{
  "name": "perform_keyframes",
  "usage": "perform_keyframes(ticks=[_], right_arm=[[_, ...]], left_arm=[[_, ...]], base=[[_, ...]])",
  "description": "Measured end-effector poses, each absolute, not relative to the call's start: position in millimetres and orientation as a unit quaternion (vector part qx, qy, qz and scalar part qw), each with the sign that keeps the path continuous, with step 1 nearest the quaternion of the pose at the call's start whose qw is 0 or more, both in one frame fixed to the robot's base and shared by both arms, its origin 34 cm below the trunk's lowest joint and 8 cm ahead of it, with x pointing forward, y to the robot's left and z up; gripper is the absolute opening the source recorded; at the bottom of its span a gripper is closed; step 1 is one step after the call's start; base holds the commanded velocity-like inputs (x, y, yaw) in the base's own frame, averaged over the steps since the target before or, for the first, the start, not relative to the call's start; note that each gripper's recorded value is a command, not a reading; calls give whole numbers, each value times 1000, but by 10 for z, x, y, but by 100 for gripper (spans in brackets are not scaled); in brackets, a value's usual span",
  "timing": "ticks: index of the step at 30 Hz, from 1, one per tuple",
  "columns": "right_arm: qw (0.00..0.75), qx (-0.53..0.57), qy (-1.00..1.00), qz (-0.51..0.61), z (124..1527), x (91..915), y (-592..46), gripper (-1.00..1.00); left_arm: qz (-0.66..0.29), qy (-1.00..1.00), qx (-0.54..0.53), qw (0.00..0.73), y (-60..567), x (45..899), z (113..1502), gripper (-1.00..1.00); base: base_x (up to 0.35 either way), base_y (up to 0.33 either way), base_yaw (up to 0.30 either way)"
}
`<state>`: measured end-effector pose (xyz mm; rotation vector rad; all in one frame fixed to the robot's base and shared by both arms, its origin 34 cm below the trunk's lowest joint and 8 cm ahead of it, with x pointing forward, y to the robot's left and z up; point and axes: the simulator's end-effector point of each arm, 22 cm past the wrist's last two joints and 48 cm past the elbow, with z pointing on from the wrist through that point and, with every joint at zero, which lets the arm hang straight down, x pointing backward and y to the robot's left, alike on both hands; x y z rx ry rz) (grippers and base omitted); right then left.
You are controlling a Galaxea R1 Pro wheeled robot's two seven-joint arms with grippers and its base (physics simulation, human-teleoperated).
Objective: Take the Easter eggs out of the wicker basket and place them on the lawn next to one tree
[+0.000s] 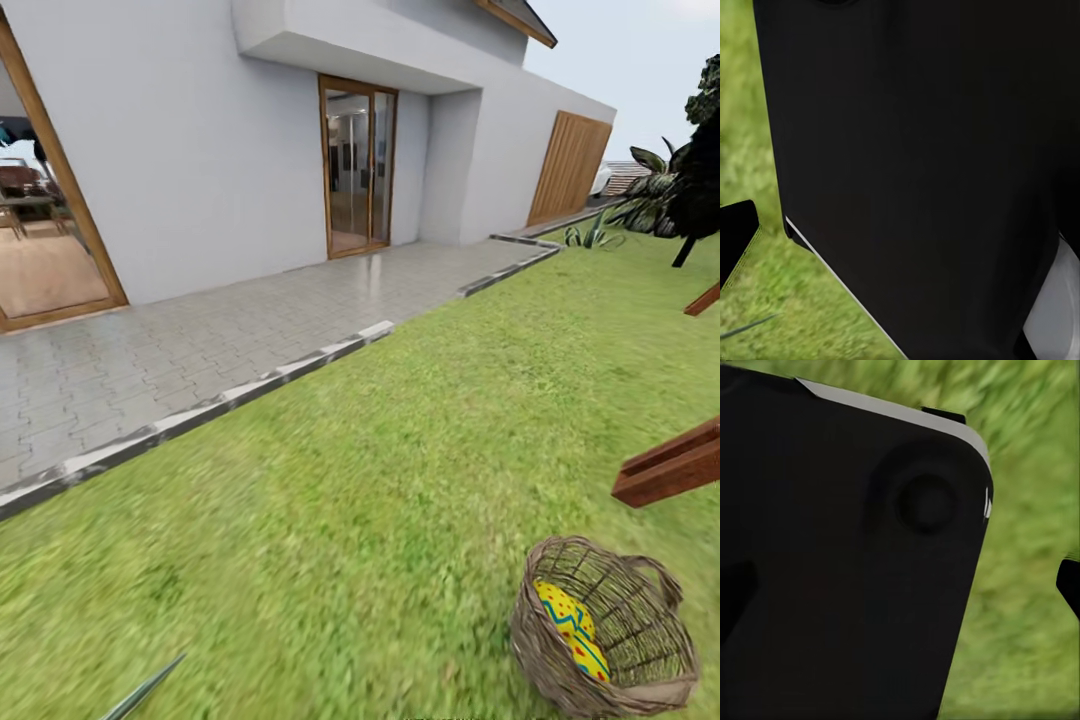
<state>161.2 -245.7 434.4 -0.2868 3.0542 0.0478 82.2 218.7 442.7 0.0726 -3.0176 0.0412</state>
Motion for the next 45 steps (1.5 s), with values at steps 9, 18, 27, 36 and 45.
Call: perform_keyframes(ticks=[9, 18, 27, 36, 45], right_arm=[[36, -94, 995, 17, 4345, 1606, -2439, 100], [37, -94, 995, 16, 4344, 1613, -2450, 100], [37, -95, 995, 16, 4345, 1613, -2449, 100], [37, -95, 995, 16, 4345, 1609, -2450, 100], [36, -93, 995, 13, 4344, 1605, -2469, 100]], left_arm=[[14, -998, 24, 61, 2186, 827, 4426, 100], [13, -998, 24, 61, 2188, 822, 4427, 100], [14, -998, 24, 61, 2179, 824, 4427, 100], [14, -998, 24, 61, 2181, 825, 4427, 100], [12, -998, 29, 62, 2184, 820, 4428, 100]], base=[[0, 0, -272], [0, 0, -272], [0, 0, -272], [0, 0, -272], [0, 0, -272]])
